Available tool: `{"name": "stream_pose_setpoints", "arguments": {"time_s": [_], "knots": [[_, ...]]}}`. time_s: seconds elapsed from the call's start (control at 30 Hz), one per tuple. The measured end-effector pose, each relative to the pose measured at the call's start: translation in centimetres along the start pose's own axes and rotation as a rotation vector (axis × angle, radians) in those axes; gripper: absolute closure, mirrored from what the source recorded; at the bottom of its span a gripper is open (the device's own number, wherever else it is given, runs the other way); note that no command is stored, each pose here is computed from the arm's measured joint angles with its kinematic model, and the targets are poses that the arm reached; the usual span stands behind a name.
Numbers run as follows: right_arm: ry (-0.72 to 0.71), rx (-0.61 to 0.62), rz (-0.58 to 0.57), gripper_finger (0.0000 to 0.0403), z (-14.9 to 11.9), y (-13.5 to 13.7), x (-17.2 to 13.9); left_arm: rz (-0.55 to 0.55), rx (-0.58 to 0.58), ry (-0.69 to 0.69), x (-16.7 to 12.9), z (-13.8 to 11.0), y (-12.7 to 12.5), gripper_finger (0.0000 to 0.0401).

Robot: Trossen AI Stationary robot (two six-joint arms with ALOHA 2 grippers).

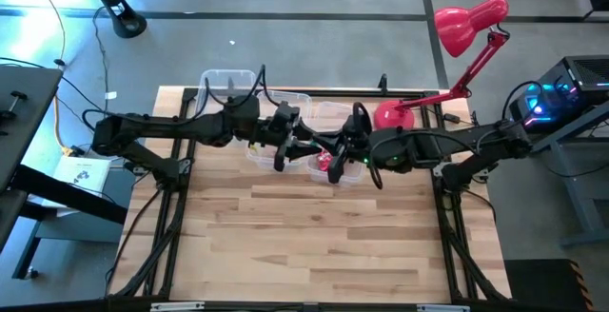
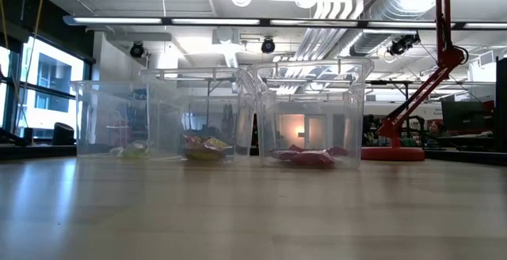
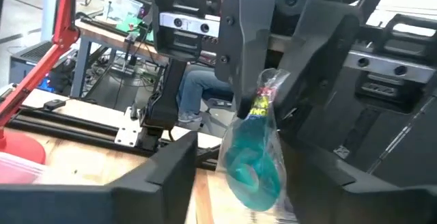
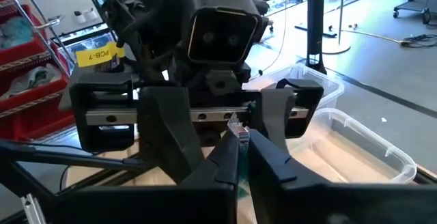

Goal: Sort candy
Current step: Put the blue gummy into the left transparent bin

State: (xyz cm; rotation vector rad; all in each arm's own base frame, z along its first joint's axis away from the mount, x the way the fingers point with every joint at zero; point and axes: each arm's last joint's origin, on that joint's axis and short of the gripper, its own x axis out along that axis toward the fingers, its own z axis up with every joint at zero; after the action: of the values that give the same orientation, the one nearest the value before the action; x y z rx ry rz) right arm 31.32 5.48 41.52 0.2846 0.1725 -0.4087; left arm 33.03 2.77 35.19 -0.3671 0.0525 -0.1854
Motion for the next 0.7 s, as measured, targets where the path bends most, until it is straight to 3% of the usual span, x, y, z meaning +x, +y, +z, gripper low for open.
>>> {"name": "stream_pose_setpoints", "arguments": {"time_s": [0.07,0.2,0.33,0.47,0.57,0.7], "knots": [[0.0,0.007,0.0,0.0385,0.0,0.0,0.0,0.017,-0.001,-0.001,0.0,0.0,0.1,0.025],[-0.005,-0.009,0.012,0.0329,0.4,0.1,-0.1,0.044,-0.005,0.006,-0.2,0.0,0.7,0.037],[-0.064,-0.025,0.0,0.0253,2.1,0.3,-0.9,0.075,-0.005,0.011,-0.5,0.2,1.3,0.0378],[-0.13,-0.103,-0.099,0.0186,4.1,0.6,-2.3,0.137,0.012,0.046,-1.7,0.6,2.2,0.0392],[-0.114,-0.161,-0.18,0.0157,5.3,0.3,-3.5,0.296,0.059,0.108,-4.1,1.2,3.0,0.0394],[-0.022,-0.141,-0.263,0.0149,5.2,-0.8,-4.6,0.711,0.15,0.216,-9.5,2.1,3.6,0.0393]]}}
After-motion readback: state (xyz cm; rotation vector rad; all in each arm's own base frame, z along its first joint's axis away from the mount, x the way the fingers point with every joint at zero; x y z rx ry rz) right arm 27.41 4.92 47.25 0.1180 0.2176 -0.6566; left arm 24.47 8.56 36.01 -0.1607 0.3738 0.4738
